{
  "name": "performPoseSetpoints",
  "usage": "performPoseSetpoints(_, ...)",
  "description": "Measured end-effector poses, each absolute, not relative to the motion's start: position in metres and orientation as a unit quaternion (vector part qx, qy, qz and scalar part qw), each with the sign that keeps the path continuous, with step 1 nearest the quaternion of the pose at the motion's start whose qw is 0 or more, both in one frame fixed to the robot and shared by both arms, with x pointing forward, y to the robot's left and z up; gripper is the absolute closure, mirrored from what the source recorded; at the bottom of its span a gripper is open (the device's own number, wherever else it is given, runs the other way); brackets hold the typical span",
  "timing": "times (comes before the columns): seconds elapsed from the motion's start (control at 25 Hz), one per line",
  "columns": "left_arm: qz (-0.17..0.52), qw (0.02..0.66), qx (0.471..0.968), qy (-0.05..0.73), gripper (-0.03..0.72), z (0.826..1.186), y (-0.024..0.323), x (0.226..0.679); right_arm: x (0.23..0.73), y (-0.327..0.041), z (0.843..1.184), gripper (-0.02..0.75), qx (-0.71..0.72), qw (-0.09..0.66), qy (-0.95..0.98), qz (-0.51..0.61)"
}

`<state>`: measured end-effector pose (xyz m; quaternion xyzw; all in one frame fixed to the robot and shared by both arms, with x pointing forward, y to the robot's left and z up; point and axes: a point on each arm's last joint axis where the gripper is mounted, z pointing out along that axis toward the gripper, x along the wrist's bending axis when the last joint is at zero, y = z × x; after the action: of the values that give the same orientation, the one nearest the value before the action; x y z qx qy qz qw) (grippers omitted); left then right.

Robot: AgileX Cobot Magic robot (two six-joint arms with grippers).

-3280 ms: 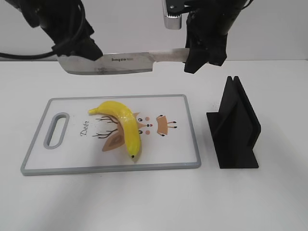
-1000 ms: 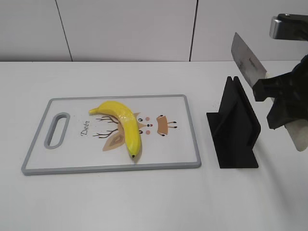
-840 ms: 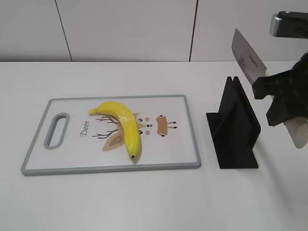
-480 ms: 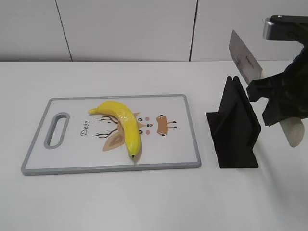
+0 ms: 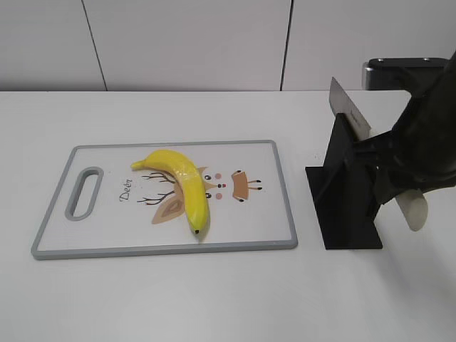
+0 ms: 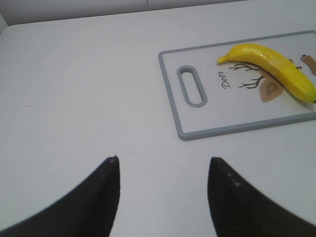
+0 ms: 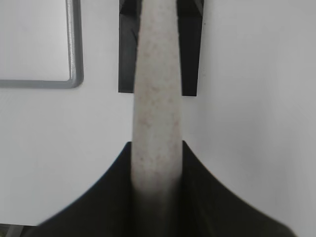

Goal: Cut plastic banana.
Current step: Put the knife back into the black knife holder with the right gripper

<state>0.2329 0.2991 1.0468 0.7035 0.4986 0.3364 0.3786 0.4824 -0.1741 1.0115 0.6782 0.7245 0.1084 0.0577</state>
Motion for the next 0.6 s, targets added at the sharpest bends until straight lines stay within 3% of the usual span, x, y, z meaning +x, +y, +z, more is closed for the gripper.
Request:
performPoseSetpoints(0.4, 0.336, 0.379, 0.704, 0.499, 0.161, 1.047, 0.299, 0.233, 0.488, -0.171, 0.998, 0.559, 0.69, 0.048, 0.716, 0.091)
performPoseSetpoints(0.48, 0.336, 0.379, 0.704, 0.499, 0.164, 1.047, 0.299, 0.233, 0.488, -0.171, 0.998, 0.473, 0.69, 0.049, 0.716, 0.096)
performPoseSetpoints(0.6, 0.336, 0.379, 0.704, 0.499, 0.165, 1.047, 0.299, 0.233, 0.489, -0.17, 0.999, 0.253, 0.69, 0.051, 0.715, 0.101)
